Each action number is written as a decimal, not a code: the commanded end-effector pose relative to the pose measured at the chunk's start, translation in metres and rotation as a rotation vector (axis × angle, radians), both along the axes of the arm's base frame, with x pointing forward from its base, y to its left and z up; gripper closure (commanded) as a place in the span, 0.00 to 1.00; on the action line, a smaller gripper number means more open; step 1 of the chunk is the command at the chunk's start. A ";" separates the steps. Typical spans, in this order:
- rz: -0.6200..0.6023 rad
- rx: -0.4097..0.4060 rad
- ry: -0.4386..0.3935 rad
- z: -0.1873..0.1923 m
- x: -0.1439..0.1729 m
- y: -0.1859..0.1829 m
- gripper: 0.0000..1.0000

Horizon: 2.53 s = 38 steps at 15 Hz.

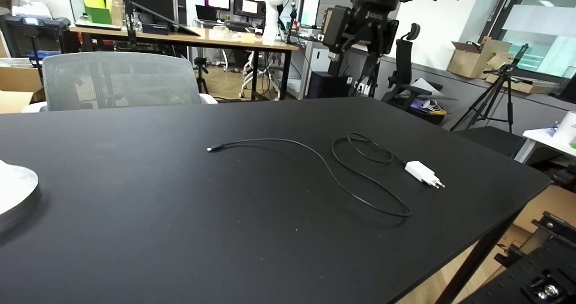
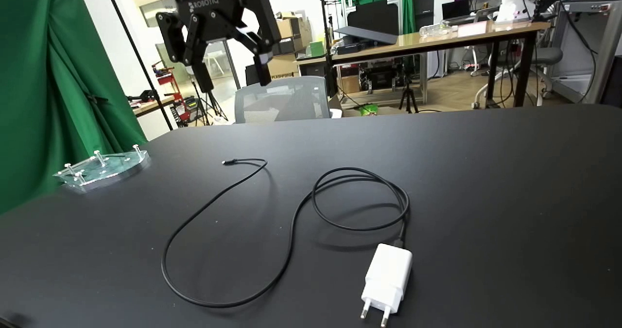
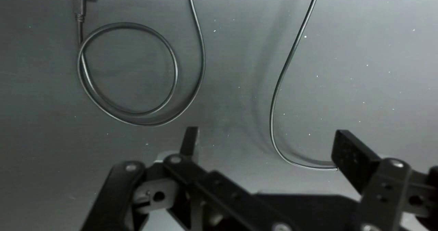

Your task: Twist up the charger cable neatly

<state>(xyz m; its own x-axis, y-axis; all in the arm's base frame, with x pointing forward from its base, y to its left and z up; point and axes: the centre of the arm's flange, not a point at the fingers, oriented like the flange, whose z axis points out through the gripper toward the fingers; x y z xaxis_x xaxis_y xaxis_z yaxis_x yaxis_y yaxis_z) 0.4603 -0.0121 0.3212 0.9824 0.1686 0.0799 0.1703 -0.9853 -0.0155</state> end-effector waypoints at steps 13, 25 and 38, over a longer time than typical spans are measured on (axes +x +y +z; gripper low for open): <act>0.039 -0.021 0.168 -0.117 0.010 0.015 0.00; 0.045 -0.065 0.185 -0.155 0.038 0.030 0.00; 0.099 -0.080 0.156 -0.169 0.076 0.064 0.95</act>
<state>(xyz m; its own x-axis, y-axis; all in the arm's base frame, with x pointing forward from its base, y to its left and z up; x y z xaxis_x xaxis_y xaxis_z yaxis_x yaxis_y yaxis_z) 0.5269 0.0446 0.1493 0.9551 0.2801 -0.0969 0.2827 -0.9591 0.0139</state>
